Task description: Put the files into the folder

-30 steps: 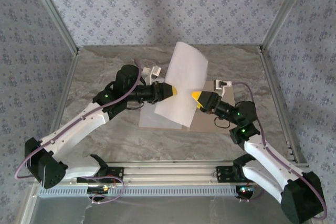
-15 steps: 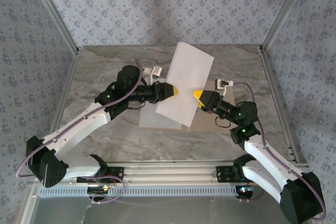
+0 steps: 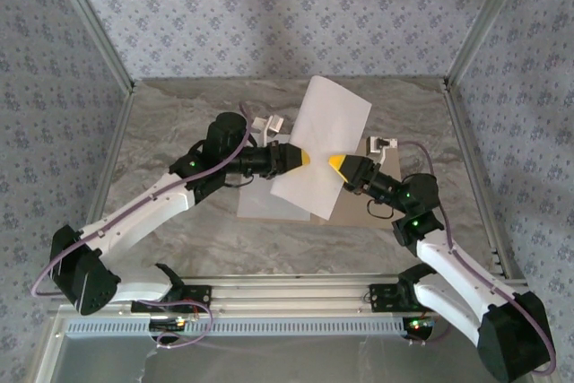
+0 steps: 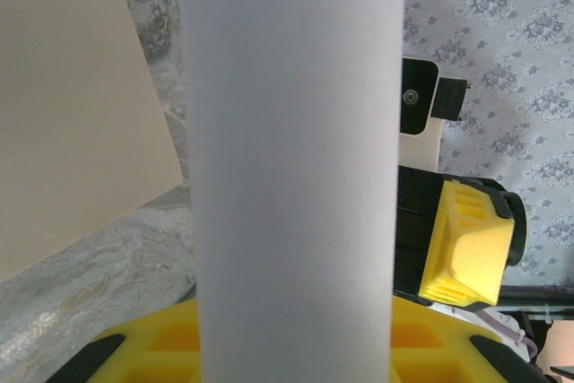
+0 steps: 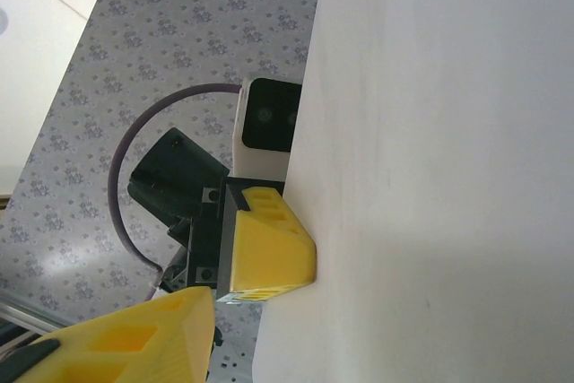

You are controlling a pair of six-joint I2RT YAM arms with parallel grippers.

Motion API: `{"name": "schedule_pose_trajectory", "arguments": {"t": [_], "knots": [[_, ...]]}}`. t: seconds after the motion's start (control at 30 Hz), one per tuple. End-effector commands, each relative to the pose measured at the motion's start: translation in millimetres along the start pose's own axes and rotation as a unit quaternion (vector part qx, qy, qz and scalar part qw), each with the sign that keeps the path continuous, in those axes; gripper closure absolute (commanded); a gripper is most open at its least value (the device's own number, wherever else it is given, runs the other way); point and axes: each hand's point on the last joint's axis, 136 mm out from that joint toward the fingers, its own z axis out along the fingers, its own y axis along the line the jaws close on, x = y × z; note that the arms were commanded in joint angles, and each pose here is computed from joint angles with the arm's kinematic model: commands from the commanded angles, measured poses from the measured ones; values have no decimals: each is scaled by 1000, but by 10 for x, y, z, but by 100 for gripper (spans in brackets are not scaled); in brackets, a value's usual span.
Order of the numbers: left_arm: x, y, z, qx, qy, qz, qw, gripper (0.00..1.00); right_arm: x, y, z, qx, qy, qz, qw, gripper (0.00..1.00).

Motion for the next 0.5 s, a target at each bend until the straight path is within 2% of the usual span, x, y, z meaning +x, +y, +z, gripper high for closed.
{"name": "schedule_pose_trajectory", "arguments": {"t": [0.0, 0.17, 0.27, 0.37, 0.47], "knots": [[-3, -169, -26, 21, 2, 22, 1000, 71, -17, 65, -15, -13, -5, -15, 1000, 54], [-3, -190, -49, 21, 1, 25, 999, 70, -13, 30, -28, -10, -8, -14, 1000, 70], [7, -183, -46, 21, 3, 24, 999, 69, -2, 32, -30, -10, -7, -13, 1000, 86], [5, -191, -53, 20, 3, 25, 999, 63, 11, 7, -41, -5, -7, -15, 1000, 100], [7, -186, -69, 12, 4, 31, 999, 53, 23, -33, -55, 8, -6, -22, 1000, 100]]}}
